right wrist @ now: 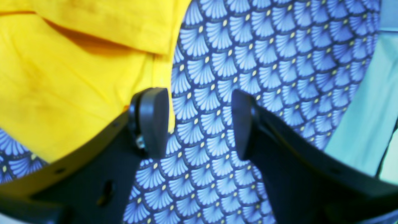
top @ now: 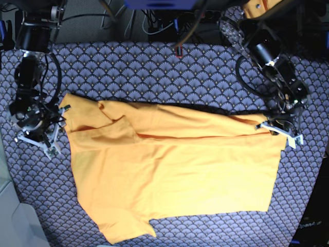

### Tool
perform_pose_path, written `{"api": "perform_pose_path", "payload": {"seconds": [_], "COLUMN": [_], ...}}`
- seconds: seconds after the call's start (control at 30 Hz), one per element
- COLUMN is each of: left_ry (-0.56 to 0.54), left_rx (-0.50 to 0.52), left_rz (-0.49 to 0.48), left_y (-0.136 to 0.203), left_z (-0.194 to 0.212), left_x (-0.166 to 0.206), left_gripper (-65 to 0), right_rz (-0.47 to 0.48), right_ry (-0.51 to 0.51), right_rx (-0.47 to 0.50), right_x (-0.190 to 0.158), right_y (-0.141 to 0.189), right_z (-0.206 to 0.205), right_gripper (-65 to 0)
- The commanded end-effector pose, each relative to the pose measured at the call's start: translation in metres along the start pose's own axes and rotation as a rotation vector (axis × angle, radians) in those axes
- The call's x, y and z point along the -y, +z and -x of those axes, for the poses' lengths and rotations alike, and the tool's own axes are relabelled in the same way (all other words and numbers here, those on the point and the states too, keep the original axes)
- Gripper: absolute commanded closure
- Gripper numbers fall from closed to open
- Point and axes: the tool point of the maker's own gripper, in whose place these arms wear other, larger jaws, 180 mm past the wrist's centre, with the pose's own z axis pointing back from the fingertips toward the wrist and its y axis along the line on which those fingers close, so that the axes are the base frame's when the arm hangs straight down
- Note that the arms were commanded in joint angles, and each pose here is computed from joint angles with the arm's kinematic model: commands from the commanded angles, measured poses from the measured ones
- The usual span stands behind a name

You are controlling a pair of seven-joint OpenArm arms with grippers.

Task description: Fold the T-shirt properly

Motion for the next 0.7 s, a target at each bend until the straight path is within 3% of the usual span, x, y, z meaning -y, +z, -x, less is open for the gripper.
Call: {"api": "perform_pose_path", "payload": {"seconds": [0.0, 0.13, 0.27, 0.43, 0.57, 0.67], "left_ry": [0.002, 0.052, 0.069, 0.069, -0.006, -0.157], "left_rx": [0.052, 0.048, 0.157, 0.221, 0.246, 0.218], "left_rz": [0.013, -0.024, -0.021, -0.009, -0.027, -0.036], "left_y": [-0.002, -0.008, -0.012, -0.008, 0.009, 0.024], "left_z": [-0.022, -0.024, -0.049, -0.074, -0.097, -0.083], "left_x": [0.004, -0.003, 0.002, 0.009, 0.011, 0.017], "left_gripper": [0.0, 0.0, 0.0, 0.0, 0.0, 0.0], "right_rz": [0.044, 0.045, 0.040, 0.028, 0.031, 0.056], "right_ry": [0.003, 0.004, 0.007, 0.010, 0.002, -0.016], "right_rx": [0.042, 0.042, 0.031, 0.009, 0.001, 0.006], "right_x": [0.016, 0.016, 0.013, 0.007, 0.008, 0.016], "right_y": [0.008, 0.009, 0.008, 0.007, 0.008, 0.013], "right_z": [-0.014, -0.014, -0.009, 0.001, 0.007, 0.010], "right_gripper": [-33.2, -33.2, -33.2, -33.2, -33.1, -33.1]}}
